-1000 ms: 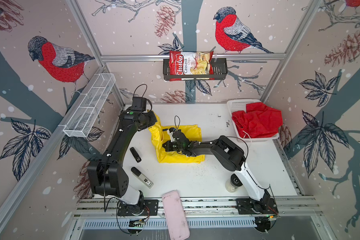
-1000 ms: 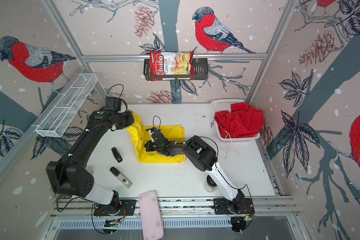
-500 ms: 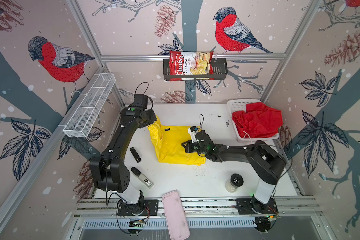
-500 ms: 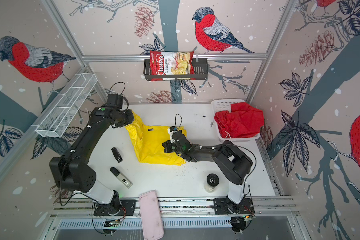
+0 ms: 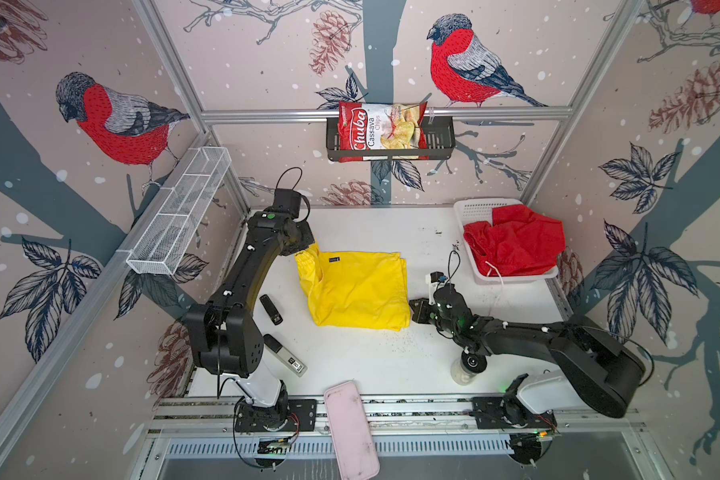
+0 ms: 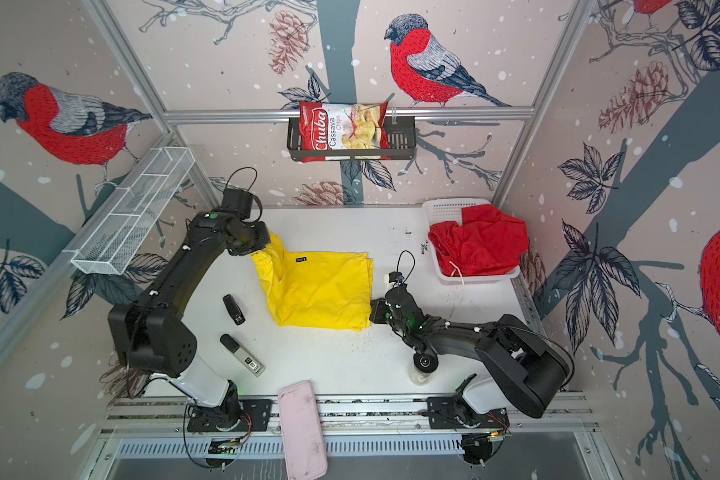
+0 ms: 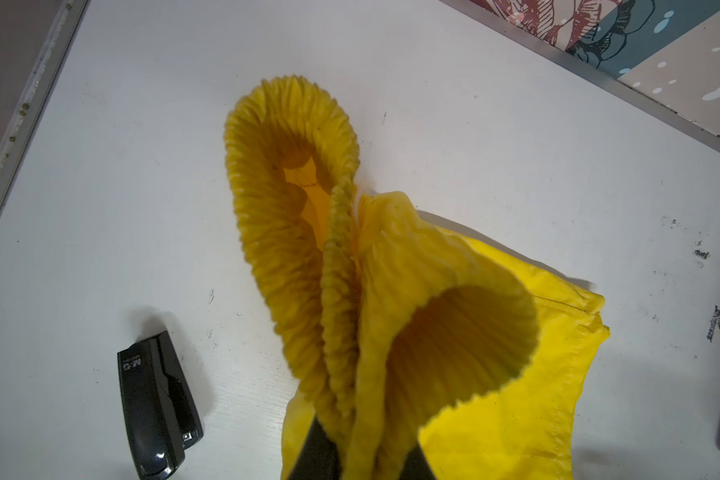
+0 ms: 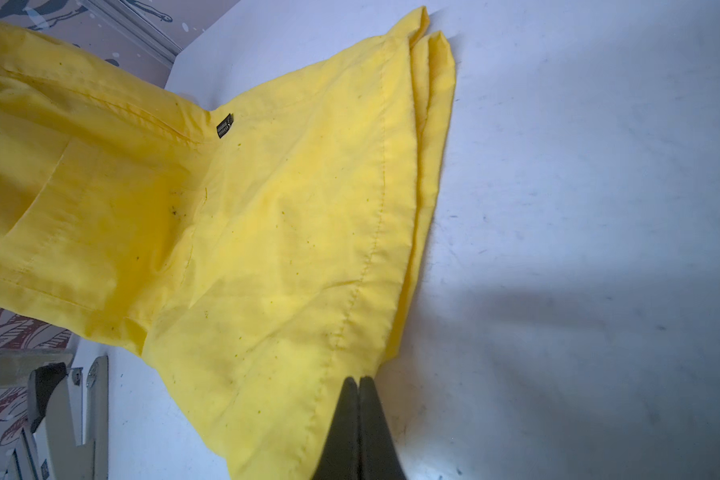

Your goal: Fold and stack the shorts

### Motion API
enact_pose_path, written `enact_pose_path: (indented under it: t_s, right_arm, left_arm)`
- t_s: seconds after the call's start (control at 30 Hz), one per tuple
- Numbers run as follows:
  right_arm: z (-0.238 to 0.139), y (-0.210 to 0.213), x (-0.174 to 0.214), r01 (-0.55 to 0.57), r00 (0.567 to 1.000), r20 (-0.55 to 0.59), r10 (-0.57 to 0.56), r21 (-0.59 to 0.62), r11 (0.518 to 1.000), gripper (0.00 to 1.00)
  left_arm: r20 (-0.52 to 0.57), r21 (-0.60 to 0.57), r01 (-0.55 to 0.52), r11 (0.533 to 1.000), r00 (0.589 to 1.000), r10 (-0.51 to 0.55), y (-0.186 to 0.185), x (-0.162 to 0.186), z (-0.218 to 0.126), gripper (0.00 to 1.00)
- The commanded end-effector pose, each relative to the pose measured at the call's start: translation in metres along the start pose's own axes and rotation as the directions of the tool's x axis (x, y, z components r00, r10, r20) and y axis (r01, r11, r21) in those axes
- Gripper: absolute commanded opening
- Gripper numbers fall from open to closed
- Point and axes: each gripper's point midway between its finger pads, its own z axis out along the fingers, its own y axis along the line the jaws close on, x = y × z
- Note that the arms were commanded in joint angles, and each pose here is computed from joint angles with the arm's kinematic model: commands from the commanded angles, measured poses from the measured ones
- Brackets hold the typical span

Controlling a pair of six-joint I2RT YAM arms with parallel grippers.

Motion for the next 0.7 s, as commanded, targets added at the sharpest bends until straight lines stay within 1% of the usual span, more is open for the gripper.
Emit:
enact_pose_path:
  t_s: [0.0,0.1,0.27,0.37,0.5,0.57,0.67]
  right_arm:
    - [0.003,0.011,-0.003,-0.032,0.999,0.011,0.032,-0.058,0.998,0.00]
    - [0.002,0.018,0.003,-0.015,1.000,0.010,0.016,-0.076,0.997,0.00]
    - [0.003,0.012,0.018,0.028,0.999,-0.026,-0.028,-0.015,0.999,0.00]
    - [-0.005,0.021,0.001,0.057,0.998,0.020,-0.056,-0.025,0.998,0.00]
    - [-0.018,0.043,-0.029,0.112,0.989,0.102,-0.112,0.003,0.994,0.00]
    - [-0.022,0.054,-0.034,0.127,0.984,0.124,-0.126,-0.006,0.992,0.00]
    - [-0.013,0.060,-0.023,0.116,0.990,0.086,-0.113,-0.035,0.993,0.01]
  left_arm:
    - [0.001,-0.026,-0.020,0.999,1.000,0.020,0.000,0.001,-0.002,0.00]
    - [0.004,-0.032,-0.029,0.999,1.000,0.029,-0.003,0.002,-0.002,0.00]
    - [-0.004,-0.035,-0.053,0.998,0.999,0.053,-0.013,0.003,-0.001,0.00]
    - [-0.004,-0.040,-0.070,0.997,0.998,0.070,-0.019,0.003,0.000,0.00]
    - [-0.006,-0.048,-0.090,0.995,0.996,0.090,-0.026,0.003,0.001,0.00]
    - [-0.006,-0.052,-0.100,0.994,0.995,0.100,-0.031,0.004,0.003,0.00]
    - [-0.013,-0.052,-0.116,0.992,0.993,0.115,-0.040,0.007,0.008,0.00]
